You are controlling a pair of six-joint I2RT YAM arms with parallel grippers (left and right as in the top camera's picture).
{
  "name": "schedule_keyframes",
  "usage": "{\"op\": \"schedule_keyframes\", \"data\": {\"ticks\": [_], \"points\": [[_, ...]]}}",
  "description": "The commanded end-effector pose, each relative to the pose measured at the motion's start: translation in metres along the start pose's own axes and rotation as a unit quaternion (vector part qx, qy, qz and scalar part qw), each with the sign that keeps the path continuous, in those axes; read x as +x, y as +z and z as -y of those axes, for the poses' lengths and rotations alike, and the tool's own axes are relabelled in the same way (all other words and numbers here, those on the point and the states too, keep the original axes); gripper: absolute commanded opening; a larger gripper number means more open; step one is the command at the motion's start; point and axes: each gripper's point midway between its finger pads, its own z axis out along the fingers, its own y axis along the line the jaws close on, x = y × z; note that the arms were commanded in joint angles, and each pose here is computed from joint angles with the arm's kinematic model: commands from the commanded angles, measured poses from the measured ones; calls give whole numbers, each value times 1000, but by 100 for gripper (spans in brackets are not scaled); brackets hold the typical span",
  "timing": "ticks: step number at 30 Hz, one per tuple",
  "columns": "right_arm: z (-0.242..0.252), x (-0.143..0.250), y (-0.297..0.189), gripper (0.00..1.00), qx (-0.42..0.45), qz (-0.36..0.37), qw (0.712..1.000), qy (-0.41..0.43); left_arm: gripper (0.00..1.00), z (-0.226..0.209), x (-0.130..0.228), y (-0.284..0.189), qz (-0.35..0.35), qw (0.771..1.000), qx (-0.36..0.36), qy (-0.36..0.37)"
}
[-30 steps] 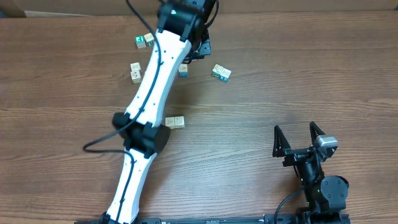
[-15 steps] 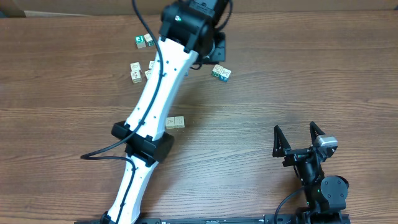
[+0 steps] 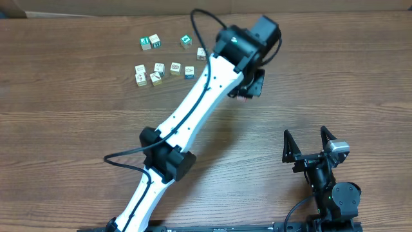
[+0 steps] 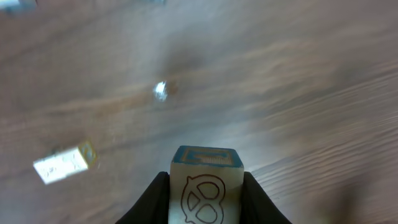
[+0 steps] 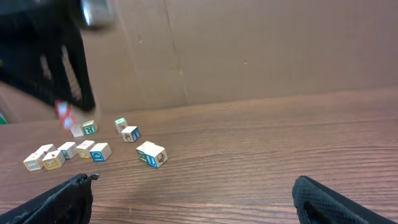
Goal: Form a horizontal line
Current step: 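Lift the pretzel block and carry it forward, right of the 7 block, then lower the pretzel block onto the table and open the left gripper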
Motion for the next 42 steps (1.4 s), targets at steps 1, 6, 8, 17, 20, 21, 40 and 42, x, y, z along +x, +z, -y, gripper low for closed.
{"op": "schedule_keyframes", "data": {"ticks": [1,6,8,17,20,21,40,42], "points": [[2,2,0,100,5,2,1000,-2,11,-16,23,35,-54,996,-66,-24],[2,2,0,100,5,2,1000,-2,5,-33,37,70,-68,986,-138,-68],[2,2,0,100,5,2,1000,-2,5,-33,40,83,-70,985,-141,-77],[2,2,0,100,5,2,1000,-2,9,-40,47,130,-61,976,-159,-134],[2,2,0,100,5,2,1000,-2,11,-42,50,139,-57,971,-163,-167],[2,2,0,100,5,2,1000,-2,12,-42,50,140,-57,970,-163,-169],[2,2,0,100,5,2,1000,-2,47,-48,61,156,-67,966,-172,-181],[2,2,0,100,5,2,1000,-2,50,-48,61,156,-67,966,-172,-181]]}}
